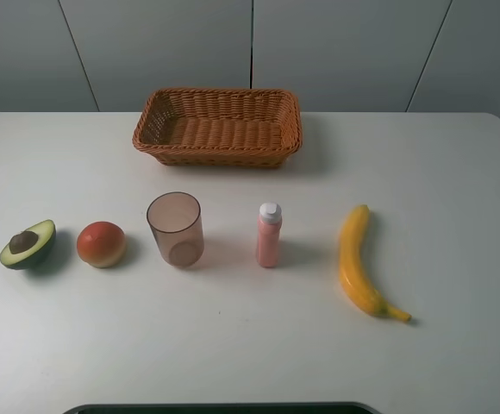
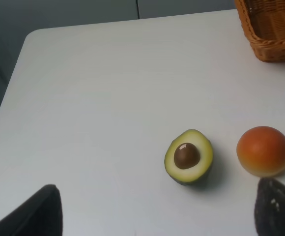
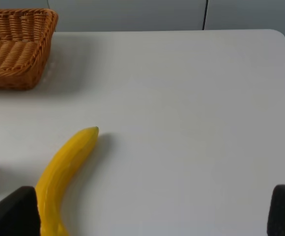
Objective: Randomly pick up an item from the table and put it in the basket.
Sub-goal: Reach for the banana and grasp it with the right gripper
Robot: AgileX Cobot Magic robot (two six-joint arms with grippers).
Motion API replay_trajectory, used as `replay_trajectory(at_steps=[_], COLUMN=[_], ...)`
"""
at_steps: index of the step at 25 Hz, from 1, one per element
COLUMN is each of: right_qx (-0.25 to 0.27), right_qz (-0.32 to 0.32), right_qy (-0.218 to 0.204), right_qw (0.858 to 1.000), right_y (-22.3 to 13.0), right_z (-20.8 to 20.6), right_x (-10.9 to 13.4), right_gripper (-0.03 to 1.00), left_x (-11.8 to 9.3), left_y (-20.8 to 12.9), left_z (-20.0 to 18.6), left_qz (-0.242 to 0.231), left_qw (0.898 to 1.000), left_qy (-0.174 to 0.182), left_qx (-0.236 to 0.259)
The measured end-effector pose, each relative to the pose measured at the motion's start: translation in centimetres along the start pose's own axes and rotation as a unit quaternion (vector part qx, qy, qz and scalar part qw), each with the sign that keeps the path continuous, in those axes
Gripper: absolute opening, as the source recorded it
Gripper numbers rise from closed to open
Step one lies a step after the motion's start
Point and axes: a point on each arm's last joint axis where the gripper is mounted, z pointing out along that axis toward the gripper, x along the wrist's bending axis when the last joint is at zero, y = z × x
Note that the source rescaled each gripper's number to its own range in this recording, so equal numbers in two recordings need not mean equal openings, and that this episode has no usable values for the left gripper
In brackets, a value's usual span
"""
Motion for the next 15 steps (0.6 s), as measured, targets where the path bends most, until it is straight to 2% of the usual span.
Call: replay_trajectory(at_steps=[11,15], right_qx=[0.000,-0.008], right_qz=[-0.003,-0.034], right_qy=[0.001,-0.017], right_qw=[1.000,0.999], right_y=[0.00,0.33], right_z=[0.00,-0.46], right_x=[0.02,-0.30], right_gripper=[1.00,1.00], left_x=[0.00,0.00], left_y=[0.00,0.00], left_z=[0.00,0.00], left_qz=[0.000,0.000], left_qw=[1.000,1.000], left_qy=[0.000,0.000], left_qx=[0.000,0.000])
